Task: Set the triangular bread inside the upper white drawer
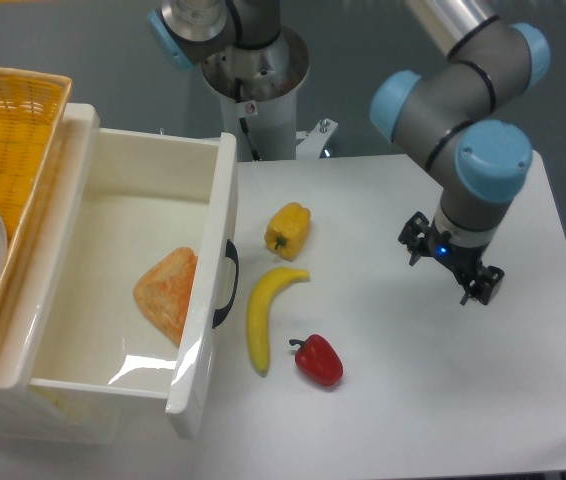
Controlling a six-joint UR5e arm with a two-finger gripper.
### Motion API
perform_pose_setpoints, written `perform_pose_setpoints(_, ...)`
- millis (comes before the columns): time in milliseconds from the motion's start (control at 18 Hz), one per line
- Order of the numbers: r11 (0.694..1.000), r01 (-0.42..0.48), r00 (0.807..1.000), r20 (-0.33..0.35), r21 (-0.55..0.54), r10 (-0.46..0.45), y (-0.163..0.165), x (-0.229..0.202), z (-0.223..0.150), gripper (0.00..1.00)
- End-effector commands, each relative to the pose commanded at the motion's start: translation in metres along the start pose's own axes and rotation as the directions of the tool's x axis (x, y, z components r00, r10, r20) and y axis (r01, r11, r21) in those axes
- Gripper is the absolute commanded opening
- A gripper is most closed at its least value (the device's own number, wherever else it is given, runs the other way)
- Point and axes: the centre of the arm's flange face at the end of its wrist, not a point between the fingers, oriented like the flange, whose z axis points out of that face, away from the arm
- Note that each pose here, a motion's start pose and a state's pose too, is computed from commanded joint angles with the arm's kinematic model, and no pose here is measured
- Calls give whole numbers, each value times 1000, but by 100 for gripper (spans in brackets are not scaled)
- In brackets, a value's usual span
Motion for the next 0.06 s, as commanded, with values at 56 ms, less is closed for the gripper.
perform_pose_setpoints(56, 1000, -8, 1000, -3, 0, 8, 2, -2, 2, 100)
